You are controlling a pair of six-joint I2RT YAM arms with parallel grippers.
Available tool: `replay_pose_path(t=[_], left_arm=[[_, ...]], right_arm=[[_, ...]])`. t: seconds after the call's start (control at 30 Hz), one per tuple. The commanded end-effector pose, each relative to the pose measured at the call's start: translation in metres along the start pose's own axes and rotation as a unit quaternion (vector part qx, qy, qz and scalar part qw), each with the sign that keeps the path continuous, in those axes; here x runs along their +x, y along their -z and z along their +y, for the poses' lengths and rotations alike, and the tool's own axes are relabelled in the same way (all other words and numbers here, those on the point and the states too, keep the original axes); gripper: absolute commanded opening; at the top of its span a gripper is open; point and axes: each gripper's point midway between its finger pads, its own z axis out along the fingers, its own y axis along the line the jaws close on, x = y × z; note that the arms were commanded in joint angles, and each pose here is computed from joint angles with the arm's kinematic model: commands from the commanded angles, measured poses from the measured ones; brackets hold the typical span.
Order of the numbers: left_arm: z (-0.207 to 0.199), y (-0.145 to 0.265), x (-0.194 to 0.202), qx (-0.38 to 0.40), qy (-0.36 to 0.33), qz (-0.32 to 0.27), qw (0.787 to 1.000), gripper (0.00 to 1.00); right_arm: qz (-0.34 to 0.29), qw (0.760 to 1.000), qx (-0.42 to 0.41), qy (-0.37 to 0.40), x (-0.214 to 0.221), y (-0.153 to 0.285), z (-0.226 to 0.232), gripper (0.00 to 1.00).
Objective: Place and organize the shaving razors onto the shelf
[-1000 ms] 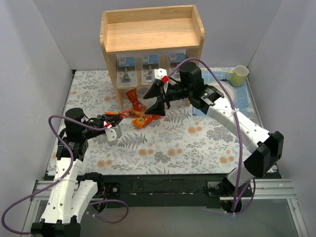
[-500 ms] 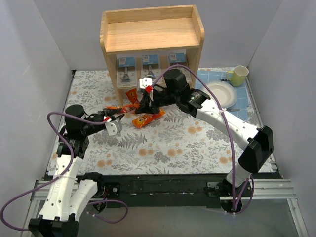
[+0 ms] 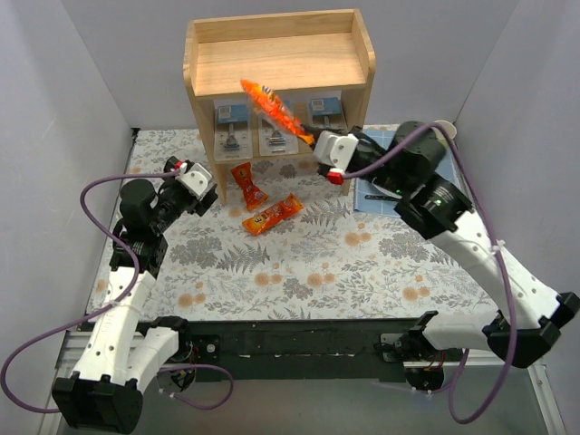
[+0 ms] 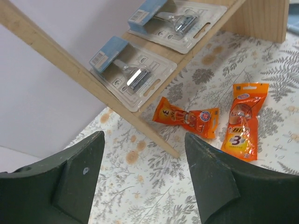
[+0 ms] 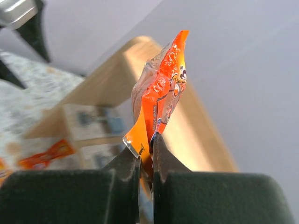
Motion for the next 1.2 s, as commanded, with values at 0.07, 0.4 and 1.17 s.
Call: replay_pose_path(t=[0.07, 0.4, 1.17], left_arm=[[0.015, -0.008, -0.016, -0.033, 0.102, -0.011, 0.994, 0.69], [0.024, -0.044, -0.013, -0.042, 0.182, -0.012, 0.982, 0.71], [0.002, -0.025, 0.001, -0.029, 0.188, 0.000, 0.982, 0.74]], right_arm=[[0.037, 0.969, 0.142, 0.200, -0.040, 0.041, -0.093, 0.01], [0.191, 0.886, 0.214, 0.364, -0.011, 0.029, -0.159, 0.01], [0.327, 0.874, 0.157, 0.325, 0.093, 0.012, -0.179, 0.01]])
